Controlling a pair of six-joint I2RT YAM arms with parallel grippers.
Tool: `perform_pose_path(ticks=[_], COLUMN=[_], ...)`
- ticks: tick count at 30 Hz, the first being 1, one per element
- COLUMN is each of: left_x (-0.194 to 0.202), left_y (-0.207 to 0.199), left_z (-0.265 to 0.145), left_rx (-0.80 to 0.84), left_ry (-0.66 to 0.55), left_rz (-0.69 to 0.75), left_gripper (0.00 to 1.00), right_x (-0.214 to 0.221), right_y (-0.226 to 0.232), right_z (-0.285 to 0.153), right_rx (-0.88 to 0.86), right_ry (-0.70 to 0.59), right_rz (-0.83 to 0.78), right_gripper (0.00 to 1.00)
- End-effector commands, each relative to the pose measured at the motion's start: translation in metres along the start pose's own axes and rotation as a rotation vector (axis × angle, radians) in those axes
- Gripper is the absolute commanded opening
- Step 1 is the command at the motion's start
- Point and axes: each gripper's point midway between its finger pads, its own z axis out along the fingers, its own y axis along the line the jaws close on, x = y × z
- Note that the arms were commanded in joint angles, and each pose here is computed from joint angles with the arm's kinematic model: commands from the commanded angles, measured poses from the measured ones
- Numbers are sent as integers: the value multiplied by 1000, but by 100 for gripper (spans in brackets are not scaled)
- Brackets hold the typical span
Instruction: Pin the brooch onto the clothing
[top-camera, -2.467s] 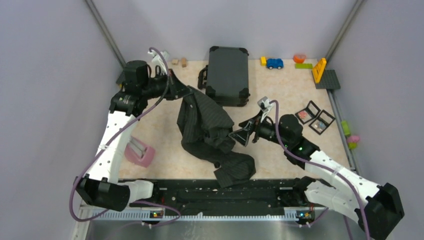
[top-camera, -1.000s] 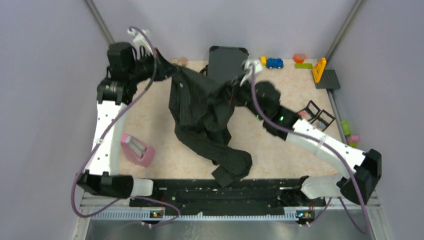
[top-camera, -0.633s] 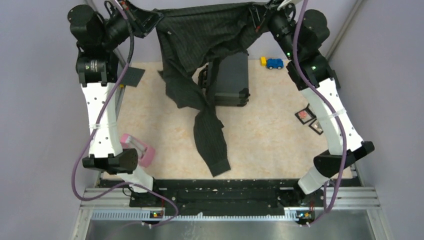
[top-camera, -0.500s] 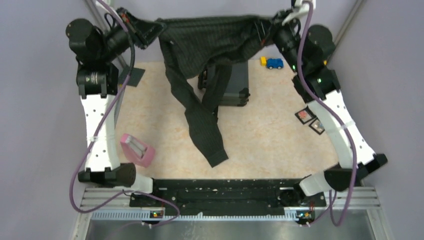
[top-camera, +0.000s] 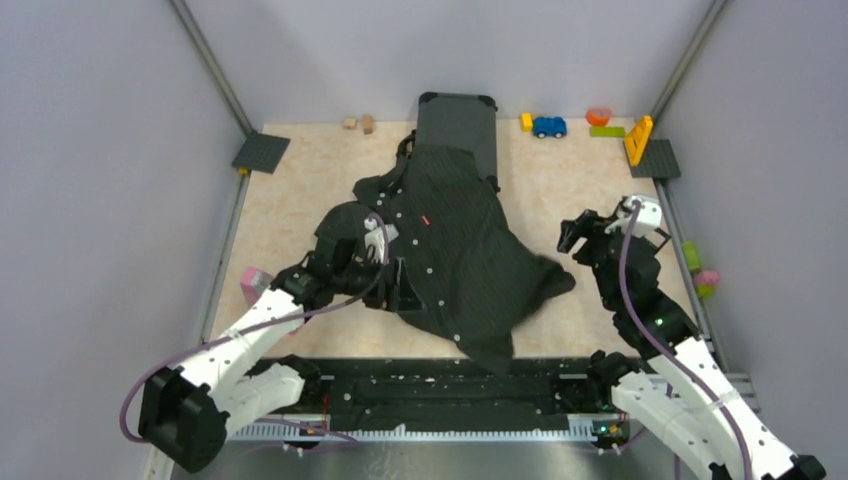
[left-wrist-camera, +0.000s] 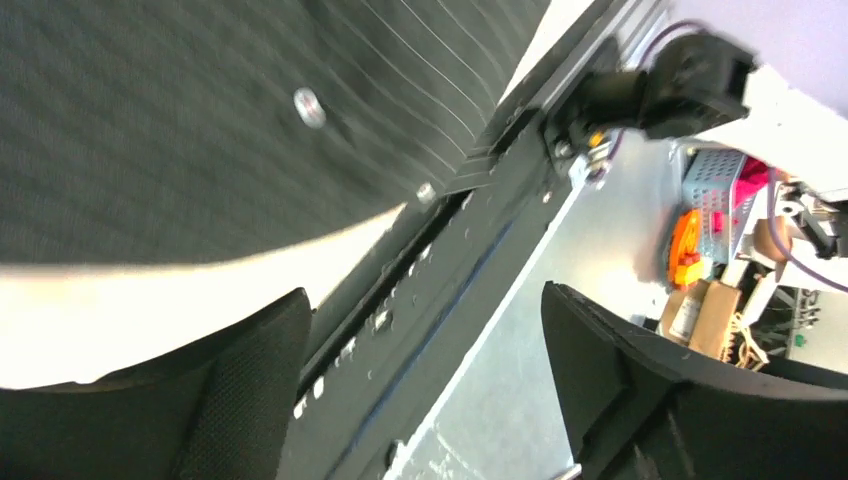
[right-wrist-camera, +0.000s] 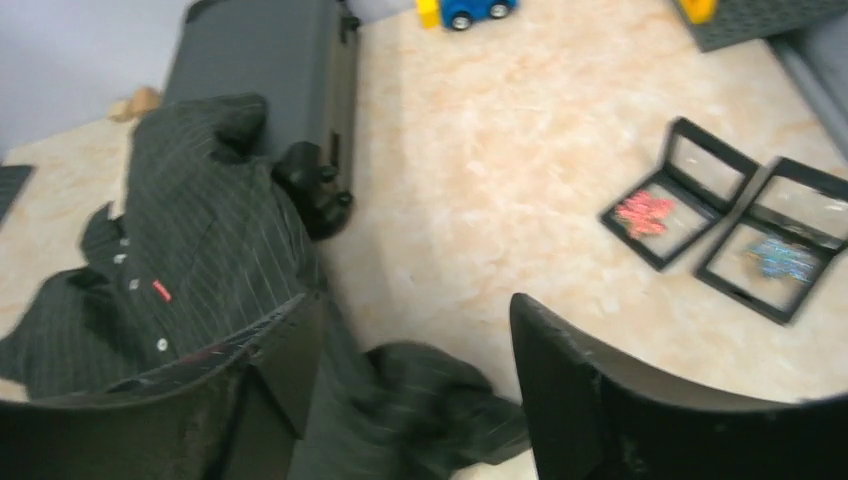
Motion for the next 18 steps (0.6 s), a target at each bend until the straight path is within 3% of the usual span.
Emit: perform_pose_path(ticks=[1,4,7,13,18], left_x=[-4,-36,-67,-108,-133], left_y=[-7,-18,-10,60,115], left_z=[-22,-46,-60,-71,-90], left_rx=[-100,-182,-312,-669,-747], left_ry=[-104,-234,-343,-429,-545], left_rz=[99,175,176,25,-116], left_gripper=[93,96,98,98,98], right_x=[-21,-28,-19,41,62], right_y=[-26,-16,19,87,114], right_z=[-11,-7,7,30,49], right_rx=[127,93,-62,-377,-471], right_ry=[-80,-65,7,262,342], right_rz=[19,-22,-90,-122,-108], right_gripper=[75,78,78,72,72])
